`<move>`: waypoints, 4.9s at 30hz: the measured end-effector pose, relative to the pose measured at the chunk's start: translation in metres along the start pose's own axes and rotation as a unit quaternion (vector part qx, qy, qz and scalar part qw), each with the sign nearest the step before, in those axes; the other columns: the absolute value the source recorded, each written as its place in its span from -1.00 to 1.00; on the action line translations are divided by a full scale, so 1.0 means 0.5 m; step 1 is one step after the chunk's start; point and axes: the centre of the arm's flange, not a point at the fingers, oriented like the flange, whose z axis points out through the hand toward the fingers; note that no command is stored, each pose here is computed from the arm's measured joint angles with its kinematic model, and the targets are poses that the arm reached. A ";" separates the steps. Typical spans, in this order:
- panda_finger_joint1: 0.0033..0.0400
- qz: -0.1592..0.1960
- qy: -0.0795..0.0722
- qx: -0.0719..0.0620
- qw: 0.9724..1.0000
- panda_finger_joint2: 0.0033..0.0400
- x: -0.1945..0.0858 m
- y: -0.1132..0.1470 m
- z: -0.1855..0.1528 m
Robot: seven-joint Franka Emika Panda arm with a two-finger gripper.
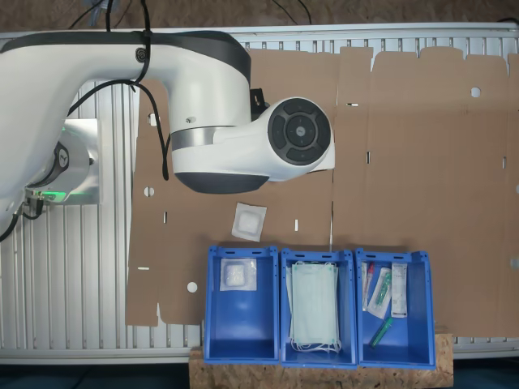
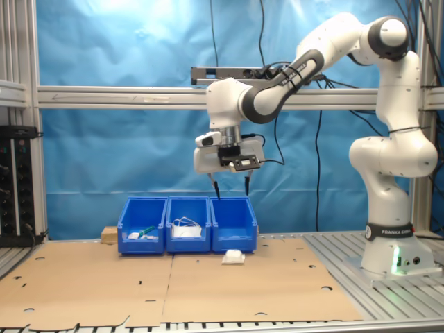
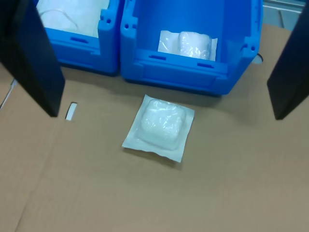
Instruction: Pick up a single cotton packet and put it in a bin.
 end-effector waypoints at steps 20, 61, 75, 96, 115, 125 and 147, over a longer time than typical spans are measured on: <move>1.00 -0.006 -0.023 -0.045 0.999 1.00 -0.042 0.039 0.044; 1.00 0.021 -0.035 -0.083 0.996 1.00 -0.124 0.067 0.295; 1.00 0.021 -0.043 -0.098 0.994 1.00 -0.134 0.079 0.335; 1.00 0.020 -0.058 -0.112 0.992 1.00 -0.155 0.092 0.396; 1.00 0.011 -0.064 -0.113 0.991 1.00 -0.143 0.102 0.432; 1.00 0.009 -0.057 -0.114 0.992 1.00 -0.135 0.108 0.440; 1.00 0.009 -0.054 -0.114 0.992 1.00 -0.133 0.109 0.441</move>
